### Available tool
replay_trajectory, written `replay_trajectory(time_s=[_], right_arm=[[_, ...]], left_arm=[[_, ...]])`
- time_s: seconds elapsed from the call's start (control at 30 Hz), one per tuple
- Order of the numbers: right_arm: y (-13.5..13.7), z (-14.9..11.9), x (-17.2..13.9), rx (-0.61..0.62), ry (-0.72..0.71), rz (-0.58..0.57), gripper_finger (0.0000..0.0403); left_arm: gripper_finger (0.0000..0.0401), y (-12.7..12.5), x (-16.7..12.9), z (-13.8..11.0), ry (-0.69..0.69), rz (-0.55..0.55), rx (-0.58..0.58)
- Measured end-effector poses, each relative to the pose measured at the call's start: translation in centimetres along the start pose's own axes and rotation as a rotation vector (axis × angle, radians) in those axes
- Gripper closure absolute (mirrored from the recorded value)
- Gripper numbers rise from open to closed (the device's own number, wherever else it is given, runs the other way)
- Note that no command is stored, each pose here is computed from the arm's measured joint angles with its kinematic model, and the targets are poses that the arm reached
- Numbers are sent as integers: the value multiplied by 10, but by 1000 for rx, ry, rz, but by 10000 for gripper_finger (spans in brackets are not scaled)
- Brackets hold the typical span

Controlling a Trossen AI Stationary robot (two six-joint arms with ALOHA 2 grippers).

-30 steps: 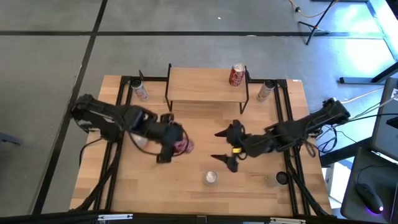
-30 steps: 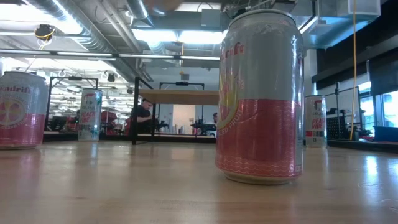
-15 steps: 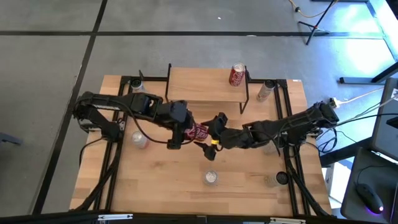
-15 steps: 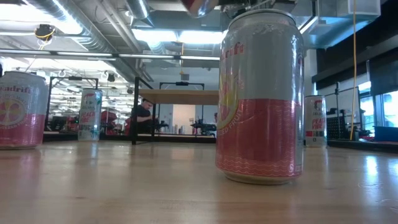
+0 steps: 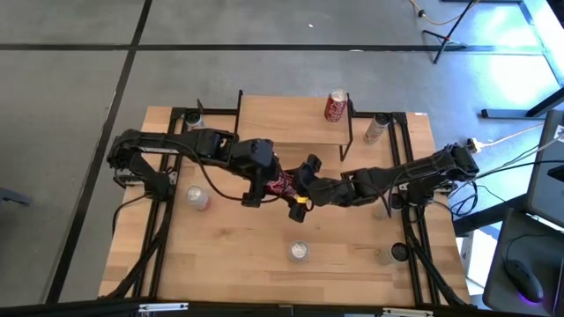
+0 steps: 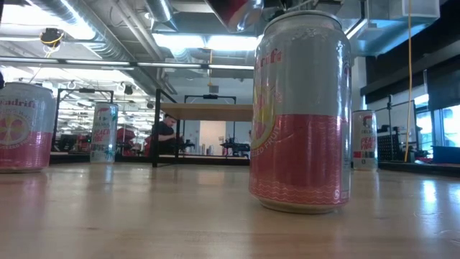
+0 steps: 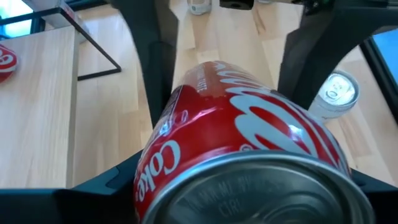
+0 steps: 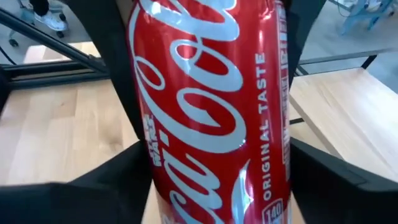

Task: Place canned beverage on shelf
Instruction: Put the red soda can on the shelf aligned with the other red soda can

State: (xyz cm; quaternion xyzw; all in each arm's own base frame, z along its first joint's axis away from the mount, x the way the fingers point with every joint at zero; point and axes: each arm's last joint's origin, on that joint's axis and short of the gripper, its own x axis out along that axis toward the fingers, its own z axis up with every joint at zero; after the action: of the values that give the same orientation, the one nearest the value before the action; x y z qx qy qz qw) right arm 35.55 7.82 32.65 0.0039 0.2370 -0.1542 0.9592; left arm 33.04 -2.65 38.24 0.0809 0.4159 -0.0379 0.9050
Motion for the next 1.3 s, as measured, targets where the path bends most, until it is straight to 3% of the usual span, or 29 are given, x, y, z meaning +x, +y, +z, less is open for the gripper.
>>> replay_trajectory(time_s=[0.17,0.3,0.47,0.63,0.77,0.93,1.3], right_arm=[[-1,2,-2,19,-9,-3,143],[-7,6,-11,39,-19,-11,143],[-24,21,-45,88,-70,-28,143],[-48,19,-80,100,-42,-170,143],[-67,10,-101,125,-41,-372,143],[-80,-29,-84,122,-36,-561,143],[-119,-104,-26,385,-253,-776,143]], left_arm=[[87,0,-1,0,-1,16,7],[73,2,-6,-2,14,128,5],[68,6,-28,-14,82,219,0],[66,12,-43,-25,135,245,-94],[66,12,-57,-32,133,279,-185],[65,9,-77,-36,83,288,-228],[65,7,-93,-39,19,294,-283]])
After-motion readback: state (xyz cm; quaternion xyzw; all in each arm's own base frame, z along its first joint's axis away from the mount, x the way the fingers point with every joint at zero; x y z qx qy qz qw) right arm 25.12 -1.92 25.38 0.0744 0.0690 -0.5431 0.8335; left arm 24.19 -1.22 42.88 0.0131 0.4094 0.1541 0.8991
